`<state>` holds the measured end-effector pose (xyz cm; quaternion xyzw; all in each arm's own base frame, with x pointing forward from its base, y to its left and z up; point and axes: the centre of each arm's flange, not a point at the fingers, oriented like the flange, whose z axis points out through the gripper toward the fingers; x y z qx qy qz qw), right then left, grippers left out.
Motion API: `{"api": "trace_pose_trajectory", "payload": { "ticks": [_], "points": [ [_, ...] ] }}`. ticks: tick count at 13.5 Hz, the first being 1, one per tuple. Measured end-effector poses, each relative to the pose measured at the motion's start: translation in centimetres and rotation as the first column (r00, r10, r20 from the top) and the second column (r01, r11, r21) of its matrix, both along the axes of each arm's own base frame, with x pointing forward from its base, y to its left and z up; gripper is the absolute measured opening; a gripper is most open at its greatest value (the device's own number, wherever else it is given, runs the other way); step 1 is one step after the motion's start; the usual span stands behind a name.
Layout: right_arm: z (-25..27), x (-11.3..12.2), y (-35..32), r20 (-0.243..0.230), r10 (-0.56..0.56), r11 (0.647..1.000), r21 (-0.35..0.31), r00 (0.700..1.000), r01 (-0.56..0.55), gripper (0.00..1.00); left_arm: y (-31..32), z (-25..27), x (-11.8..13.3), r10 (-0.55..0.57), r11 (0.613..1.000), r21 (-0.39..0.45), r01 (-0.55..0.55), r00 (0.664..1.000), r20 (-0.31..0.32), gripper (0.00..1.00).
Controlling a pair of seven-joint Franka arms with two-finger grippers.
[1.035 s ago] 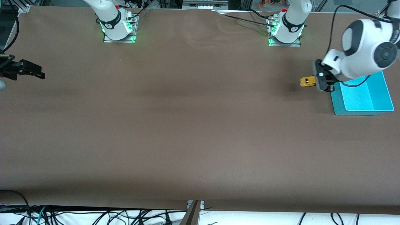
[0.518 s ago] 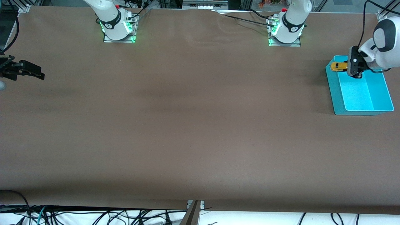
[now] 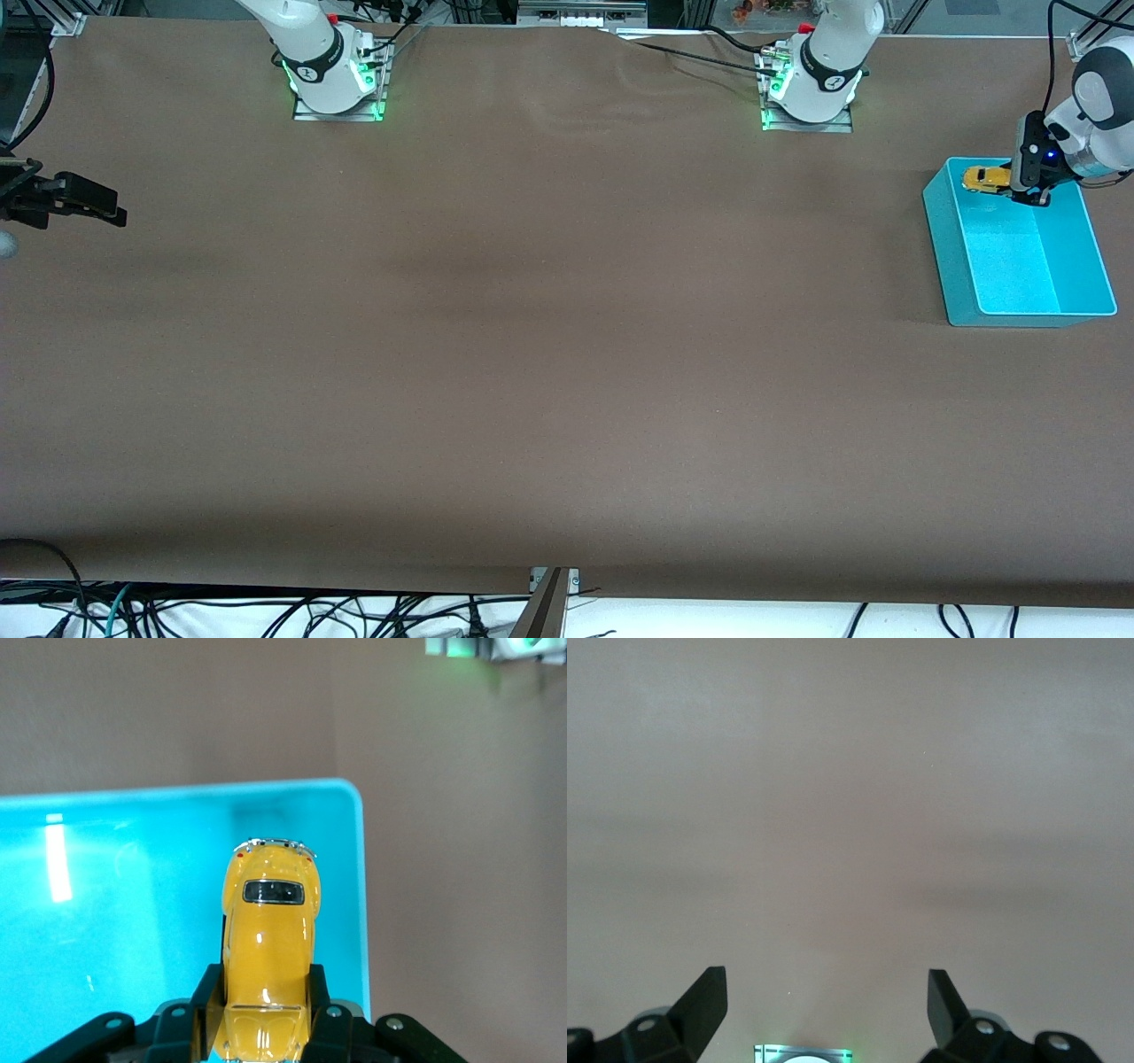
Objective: Wind and store yellow beetle car
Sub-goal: 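Carry the yellow car with the left gripper to the cyan box, then lower the car into the cyan box and open the left gripper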
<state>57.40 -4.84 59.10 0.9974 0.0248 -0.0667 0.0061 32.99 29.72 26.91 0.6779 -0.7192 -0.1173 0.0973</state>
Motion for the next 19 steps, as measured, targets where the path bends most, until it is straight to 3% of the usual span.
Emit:
{"api": "trace_pose_trajectory", "payload": {
  "ticks": [10, 13, 16, 19],
  "points": [
    [0.0, 0.0, -0.1, 0.0, -0.002, 1.0, 0.0, 1.0, 0.002, 1.0, 1.6, -7.8, -1.1, 0.043, 0.999, 0.002, -0.043, 0.999, -0.012, 0.42],
    [0.0, 0.0, -0.1, 0.0, -0.004, 1.0, 0.0, 1.0, 0.004, 1.0, 1.9, -8.3, -1.4, 0.079, 0.997, -0.007, -0.079, 0.997, -0.004, 0.67],
    [0.0, 0.0, -0.3, 0.001, -0.008, 1.0, -0.001, 1.0, 0.008, 1.0, 2.4, -7.5, -0.7, 0.08, 0.997, 0.005, -0.08, 0.997, 0.017, 0.99],
    [0.0, 0.0, -0.4, 0.001, -0.009, 1.0, -0.001, 1.0, 0.009, 1.0, 2.5, -3.8, 2.4, 0.064, 0.998, 0.021, -0.066, 0.995, 0.079, 1.0]
  ]
}}
